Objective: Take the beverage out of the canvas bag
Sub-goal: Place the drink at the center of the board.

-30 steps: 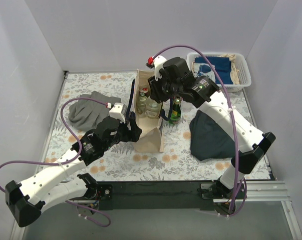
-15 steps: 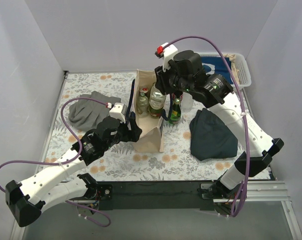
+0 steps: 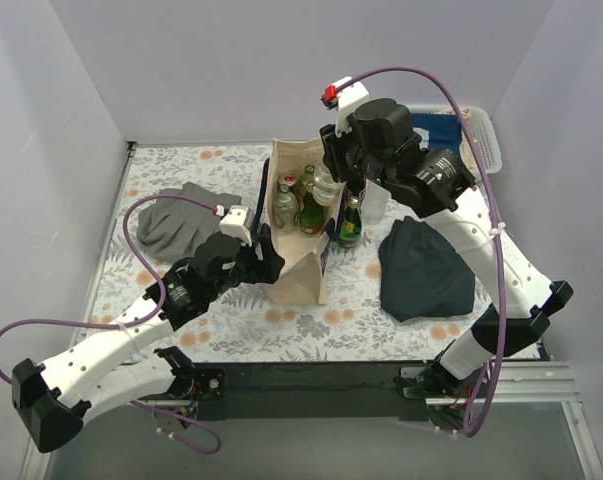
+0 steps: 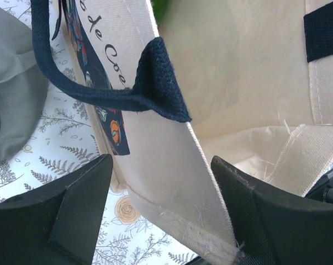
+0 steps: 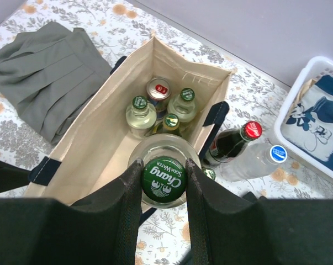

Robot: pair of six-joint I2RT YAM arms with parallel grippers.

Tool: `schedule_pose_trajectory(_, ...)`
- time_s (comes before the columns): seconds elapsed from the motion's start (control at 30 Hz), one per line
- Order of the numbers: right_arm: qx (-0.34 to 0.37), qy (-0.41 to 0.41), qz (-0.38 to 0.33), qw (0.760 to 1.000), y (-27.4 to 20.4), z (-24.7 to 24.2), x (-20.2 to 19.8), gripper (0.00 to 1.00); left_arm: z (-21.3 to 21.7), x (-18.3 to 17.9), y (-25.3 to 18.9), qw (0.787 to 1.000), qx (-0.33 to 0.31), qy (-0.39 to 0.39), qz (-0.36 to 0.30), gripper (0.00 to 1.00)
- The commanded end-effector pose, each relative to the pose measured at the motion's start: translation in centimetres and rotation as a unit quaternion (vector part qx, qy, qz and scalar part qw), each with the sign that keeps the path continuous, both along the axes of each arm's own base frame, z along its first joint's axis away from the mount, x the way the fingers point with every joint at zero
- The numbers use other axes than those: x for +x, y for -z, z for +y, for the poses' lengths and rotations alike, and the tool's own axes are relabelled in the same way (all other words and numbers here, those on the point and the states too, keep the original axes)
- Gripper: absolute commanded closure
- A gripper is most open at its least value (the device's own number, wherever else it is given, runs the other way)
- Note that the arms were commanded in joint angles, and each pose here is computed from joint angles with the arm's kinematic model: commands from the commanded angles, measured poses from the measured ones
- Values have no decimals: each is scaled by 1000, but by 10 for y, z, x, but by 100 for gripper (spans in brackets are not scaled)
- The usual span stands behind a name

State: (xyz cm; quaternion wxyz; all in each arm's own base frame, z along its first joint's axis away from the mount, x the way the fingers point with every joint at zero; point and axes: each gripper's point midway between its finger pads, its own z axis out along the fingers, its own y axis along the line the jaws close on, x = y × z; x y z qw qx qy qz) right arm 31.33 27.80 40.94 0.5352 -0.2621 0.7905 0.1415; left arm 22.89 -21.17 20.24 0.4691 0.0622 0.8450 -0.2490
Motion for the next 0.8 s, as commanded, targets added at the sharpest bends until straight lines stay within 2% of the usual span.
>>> schedule_pose_trajectory(0.0, 83, 52, -117, 988, -89, -31, -1, 99, 11, -9, 26, 998, 51, 9, 26, 30)
schedule_pose_trajectory(0.43, 56, 111, -125, 984, -79, -65, 7, 99, 11, -9, 29, 998, 54, 9, 29, 30)
schedule_pose_trajectory(0.67, 39, 135, -106, 984, -54, -84, 20, 99, 11, -9, 29, 998, 55, 9, 28, 30)
schedule_pose_trajectory(0.77, 55, 154, -96, 982, -47, -100, 30, 99, 11, -9, 28, 998, 55, 9, 29, 30)
